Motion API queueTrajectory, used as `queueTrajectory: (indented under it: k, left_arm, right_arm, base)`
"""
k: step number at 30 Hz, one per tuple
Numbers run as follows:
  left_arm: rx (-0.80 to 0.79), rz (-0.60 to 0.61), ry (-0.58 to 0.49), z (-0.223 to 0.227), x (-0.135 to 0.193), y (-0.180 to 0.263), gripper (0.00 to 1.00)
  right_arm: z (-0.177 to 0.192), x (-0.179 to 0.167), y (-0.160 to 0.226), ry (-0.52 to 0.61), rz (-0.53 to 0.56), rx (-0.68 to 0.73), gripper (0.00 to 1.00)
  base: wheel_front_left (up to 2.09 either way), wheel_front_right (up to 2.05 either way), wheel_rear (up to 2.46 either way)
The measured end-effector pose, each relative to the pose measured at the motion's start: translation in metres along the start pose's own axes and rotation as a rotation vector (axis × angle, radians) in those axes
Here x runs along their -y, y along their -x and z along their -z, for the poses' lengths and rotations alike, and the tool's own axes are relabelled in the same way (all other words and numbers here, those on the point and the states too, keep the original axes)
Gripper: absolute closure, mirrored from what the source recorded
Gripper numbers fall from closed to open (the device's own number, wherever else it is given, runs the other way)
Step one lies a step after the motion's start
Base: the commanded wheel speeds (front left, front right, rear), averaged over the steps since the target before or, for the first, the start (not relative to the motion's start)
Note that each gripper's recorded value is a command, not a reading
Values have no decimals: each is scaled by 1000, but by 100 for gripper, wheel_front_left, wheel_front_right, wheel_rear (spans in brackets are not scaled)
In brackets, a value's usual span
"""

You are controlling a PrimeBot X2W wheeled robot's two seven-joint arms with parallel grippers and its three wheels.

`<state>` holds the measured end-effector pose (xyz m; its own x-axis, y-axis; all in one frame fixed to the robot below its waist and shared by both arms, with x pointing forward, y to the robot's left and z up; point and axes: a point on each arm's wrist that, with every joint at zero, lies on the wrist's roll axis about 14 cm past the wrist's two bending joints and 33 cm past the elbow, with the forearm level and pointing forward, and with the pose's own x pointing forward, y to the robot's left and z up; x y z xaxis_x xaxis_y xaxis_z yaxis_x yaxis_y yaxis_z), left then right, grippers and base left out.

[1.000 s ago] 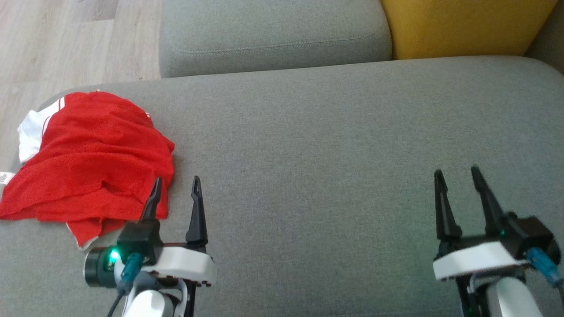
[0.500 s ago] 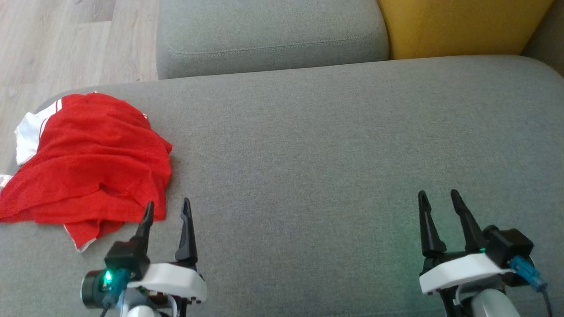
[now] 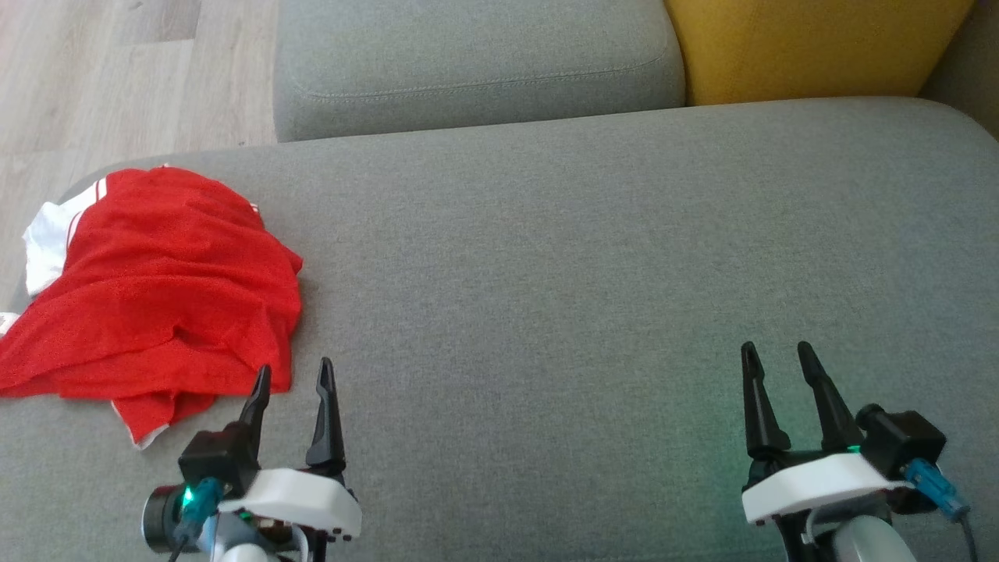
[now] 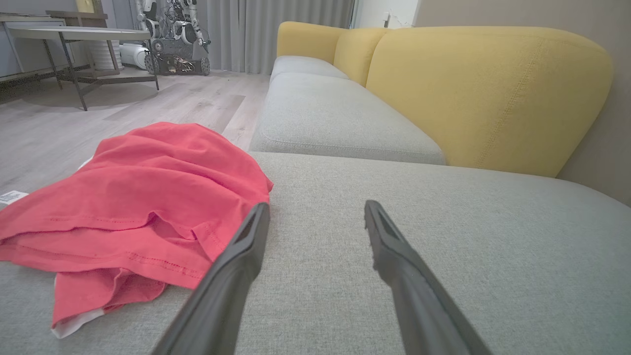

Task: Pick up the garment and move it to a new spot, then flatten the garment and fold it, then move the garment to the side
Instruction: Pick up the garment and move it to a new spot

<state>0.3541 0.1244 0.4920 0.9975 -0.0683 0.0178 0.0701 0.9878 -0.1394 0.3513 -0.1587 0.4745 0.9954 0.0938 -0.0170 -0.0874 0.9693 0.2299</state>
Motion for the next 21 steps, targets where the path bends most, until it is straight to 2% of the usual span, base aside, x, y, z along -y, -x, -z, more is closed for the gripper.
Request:
queueTrajectory:
  k: [12,21]
  left_arm:
    - [4,-25,7,-1,-6,3,0]
    - [48,-121,8,-15,-34,16,0]
  right_arm:
    - [3,-4,-3,-5,-13,-10,0]
    - [7,-41,-16,2,-128,-25,0]
  base:
    - [0,0,0]
    - [0,0,0]
